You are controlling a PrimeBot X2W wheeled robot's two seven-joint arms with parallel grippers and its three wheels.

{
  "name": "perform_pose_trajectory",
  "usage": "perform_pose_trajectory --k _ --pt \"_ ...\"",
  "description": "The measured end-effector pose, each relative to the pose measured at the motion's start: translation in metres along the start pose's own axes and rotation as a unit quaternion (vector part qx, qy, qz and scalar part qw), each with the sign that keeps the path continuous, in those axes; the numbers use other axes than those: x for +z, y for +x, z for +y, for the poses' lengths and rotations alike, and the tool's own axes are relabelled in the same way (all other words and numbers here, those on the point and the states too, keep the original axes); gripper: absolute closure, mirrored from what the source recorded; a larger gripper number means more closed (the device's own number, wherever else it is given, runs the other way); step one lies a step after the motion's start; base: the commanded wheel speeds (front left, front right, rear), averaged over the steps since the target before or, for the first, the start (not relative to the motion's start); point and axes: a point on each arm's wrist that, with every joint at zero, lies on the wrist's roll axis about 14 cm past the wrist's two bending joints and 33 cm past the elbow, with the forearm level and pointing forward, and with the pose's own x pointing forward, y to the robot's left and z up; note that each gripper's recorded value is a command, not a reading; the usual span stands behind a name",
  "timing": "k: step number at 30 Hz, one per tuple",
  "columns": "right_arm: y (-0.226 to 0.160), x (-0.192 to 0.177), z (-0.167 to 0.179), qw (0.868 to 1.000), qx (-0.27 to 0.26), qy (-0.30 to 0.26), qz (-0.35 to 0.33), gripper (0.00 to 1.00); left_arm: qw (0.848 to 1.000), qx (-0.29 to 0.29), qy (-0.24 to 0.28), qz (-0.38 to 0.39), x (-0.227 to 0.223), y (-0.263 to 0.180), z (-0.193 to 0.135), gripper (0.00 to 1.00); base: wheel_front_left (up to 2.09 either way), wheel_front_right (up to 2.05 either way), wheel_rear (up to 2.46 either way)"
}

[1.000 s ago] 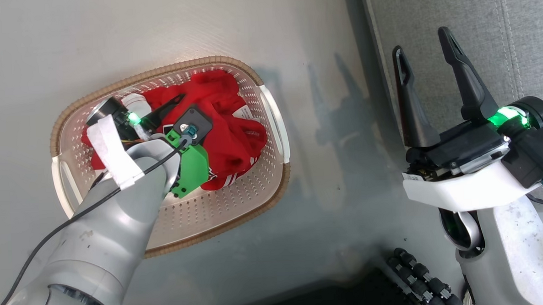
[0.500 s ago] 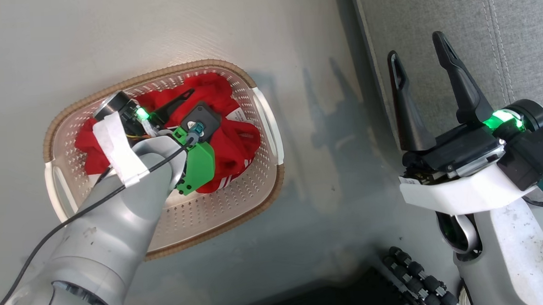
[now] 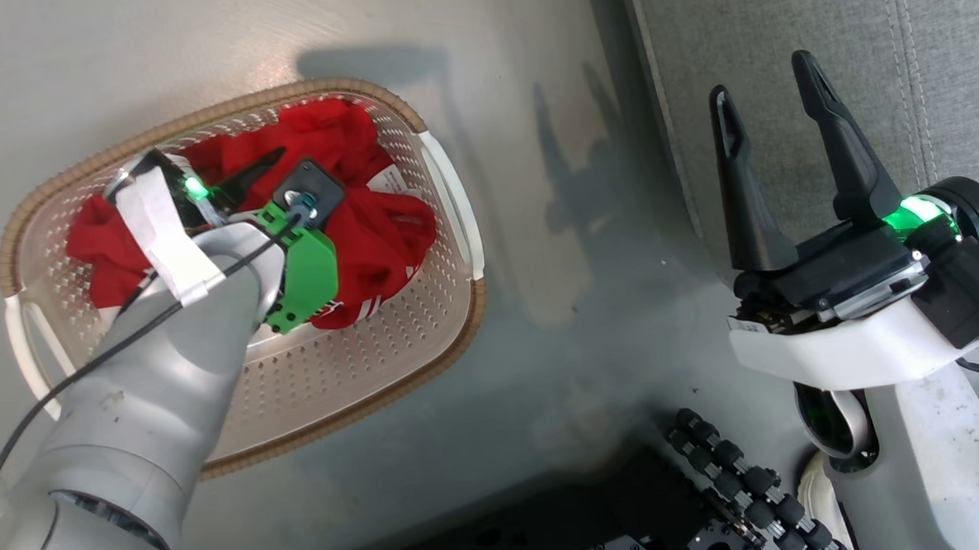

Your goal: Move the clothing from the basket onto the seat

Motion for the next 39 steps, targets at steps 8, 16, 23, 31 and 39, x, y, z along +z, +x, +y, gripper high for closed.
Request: perform_pose_trajectory --k 8,16,23,31,39 --pt "-0.003 -0.024 -0.006 1.000 -0.008 -0.002 0.029 0.00 0.999 -0.009 -0.008 0.031 -0.022 0.017 0.001 0.00 0.00 0.00 0.00" --pt "-0.001 -0.033 -0.004 0.999 -0.004 0.001 0.037 0.00 0.997 -0.014 -0.027 0.077 -0.043 0.019 -0.004 0.00 0.00 0.00 0.00" --pt "0.000 -0.035 -0.001 0.999 0.000 0.001 0.038 0.00 0.994 -0.017 -0.030 0.101 -0.050 0.016 -0.008 1.00 0.00 0.00 0.00" --pt "0.002 -0.024 0.005 1.000 0.007 0.002 0.025 0.00 0.997 -0.010 -0.054 0.054 -0.023 0.008 -0.015 1.00 0.00 0.00 0.00" --pt "0.004 0.002 0.014 1.000 0.019 0.004 -0.003 0.00 0.998 0.007 -0.068 -0.004 0.008 -0.019 -0.018 1.00 0.00 0.00 0.00"
